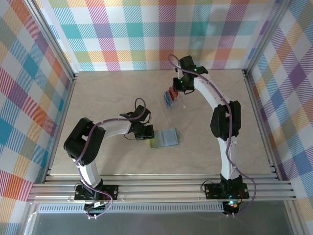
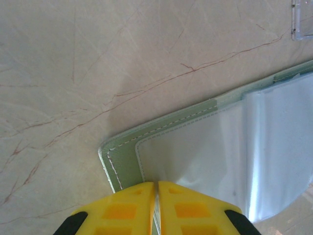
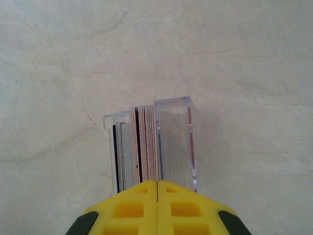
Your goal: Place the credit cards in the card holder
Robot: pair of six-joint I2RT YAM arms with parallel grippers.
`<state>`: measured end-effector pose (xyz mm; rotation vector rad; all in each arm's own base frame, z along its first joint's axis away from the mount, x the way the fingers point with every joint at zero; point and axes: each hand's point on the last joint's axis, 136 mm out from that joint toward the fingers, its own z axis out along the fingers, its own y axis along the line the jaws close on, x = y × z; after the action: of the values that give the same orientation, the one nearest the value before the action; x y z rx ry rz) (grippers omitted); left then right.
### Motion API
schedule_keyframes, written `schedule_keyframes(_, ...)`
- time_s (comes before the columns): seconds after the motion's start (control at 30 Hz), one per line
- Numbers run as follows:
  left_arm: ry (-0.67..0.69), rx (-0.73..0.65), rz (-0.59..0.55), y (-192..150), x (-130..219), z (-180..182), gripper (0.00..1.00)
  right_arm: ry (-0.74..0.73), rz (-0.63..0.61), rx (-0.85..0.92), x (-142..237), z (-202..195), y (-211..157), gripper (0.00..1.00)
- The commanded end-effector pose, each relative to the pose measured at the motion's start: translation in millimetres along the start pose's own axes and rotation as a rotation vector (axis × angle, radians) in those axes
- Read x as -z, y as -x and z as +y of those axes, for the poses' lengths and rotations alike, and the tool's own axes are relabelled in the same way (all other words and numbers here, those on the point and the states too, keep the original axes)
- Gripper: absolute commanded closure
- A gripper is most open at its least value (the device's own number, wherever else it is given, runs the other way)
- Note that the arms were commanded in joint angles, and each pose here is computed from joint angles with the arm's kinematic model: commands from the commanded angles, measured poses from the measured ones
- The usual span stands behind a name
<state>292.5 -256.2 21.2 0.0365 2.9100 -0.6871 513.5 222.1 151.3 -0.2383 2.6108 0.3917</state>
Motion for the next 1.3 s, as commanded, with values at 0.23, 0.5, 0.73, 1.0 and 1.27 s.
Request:
schedule_keyframes(0.23, 0.041, -0.007, 0.052, -12, -9, 9, 0.88, 0.004, -0.148, -0.012, 61, 13, 25, 1.00)
schedule_keyframes(0.5, 0.045, -0.007, 0.054, -12, -9, 10, 0.88, -0.018, -0.239, 0.007, 97, 28, 22, 1.00)
schedule_keyframes(0.73, 0.045, -0.011, 0.050, -12, -7, 10, 0.88, 0.125, -0.223, -0.025, 113, 63, -51, 1.00)
schedule_keyframes(1.0, 0.036, -0.012, 0.052, -13, -6, 8, 0.88, 0.318, -0.127, -0.102, 107, 79, -159, 1.00)
schedule_keyframes(1.27, 0.039, -0.014, 0.048, -13, -4, 8, 0.88, 0.385, 0.040, -0.117, 77, 84, -231, 1.00)
